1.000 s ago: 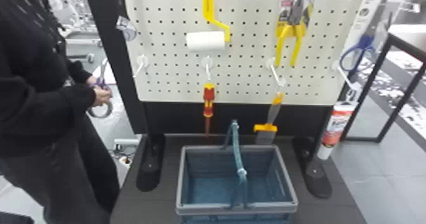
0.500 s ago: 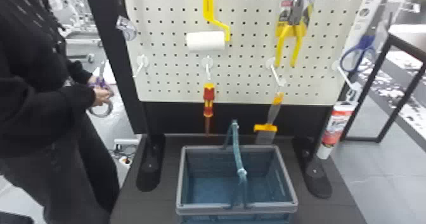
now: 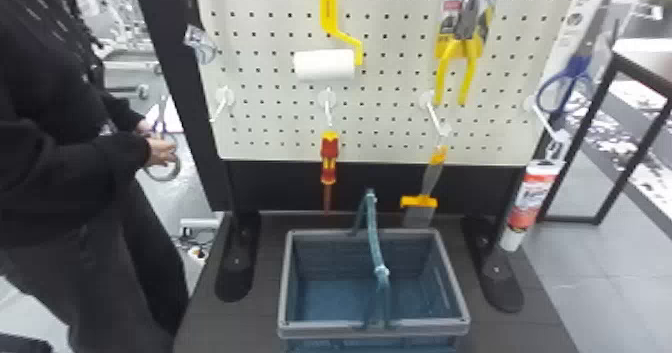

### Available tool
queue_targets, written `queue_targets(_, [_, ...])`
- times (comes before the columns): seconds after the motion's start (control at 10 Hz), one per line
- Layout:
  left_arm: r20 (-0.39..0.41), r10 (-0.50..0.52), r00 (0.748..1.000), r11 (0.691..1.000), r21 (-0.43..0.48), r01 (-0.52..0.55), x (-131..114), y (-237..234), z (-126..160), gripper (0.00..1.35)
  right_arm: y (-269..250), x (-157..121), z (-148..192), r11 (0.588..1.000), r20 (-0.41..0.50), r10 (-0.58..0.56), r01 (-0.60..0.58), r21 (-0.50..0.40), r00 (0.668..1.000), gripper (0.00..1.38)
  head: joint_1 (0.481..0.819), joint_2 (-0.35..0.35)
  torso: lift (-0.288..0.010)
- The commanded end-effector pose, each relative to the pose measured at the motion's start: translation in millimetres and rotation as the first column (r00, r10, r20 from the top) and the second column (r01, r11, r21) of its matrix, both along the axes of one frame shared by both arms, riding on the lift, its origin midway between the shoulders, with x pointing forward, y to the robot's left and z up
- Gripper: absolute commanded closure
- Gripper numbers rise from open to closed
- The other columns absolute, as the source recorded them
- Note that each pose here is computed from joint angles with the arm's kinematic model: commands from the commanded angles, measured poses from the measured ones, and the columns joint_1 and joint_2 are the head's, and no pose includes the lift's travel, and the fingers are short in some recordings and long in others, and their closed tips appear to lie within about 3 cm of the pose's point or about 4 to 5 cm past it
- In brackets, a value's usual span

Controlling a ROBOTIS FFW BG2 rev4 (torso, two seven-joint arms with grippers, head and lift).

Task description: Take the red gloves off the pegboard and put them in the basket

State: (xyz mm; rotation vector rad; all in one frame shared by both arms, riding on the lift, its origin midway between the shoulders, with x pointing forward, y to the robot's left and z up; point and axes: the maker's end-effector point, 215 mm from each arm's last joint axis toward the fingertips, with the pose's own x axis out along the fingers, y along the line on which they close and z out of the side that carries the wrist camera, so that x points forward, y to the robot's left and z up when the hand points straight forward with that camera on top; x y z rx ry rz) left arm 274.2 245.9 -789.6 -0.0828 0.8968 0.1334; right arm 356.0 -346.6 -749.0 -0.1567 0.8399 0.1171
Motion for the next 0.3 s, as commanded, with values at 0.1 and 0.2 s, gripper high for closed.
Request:
queue_targets(0.1, [0.000,0.000,1.000,1.000,0.000,0.000,0.0,0.0,0.0,0.00,0.0,0.0,0.0,1.000,0.000,0.000,0.000,0.000,1.000,0.00,0.549,0.000,-0.100])
queue_targets(0.2, [0.000,0.000,1.000,1.000,0.000,0.000,0.0,0.0,0.0,0.00,0.0,0.0,0.0,1.000,0.000,0.000,0.000,0.000,1.000,0.00,0.549,0.000,-0.100])
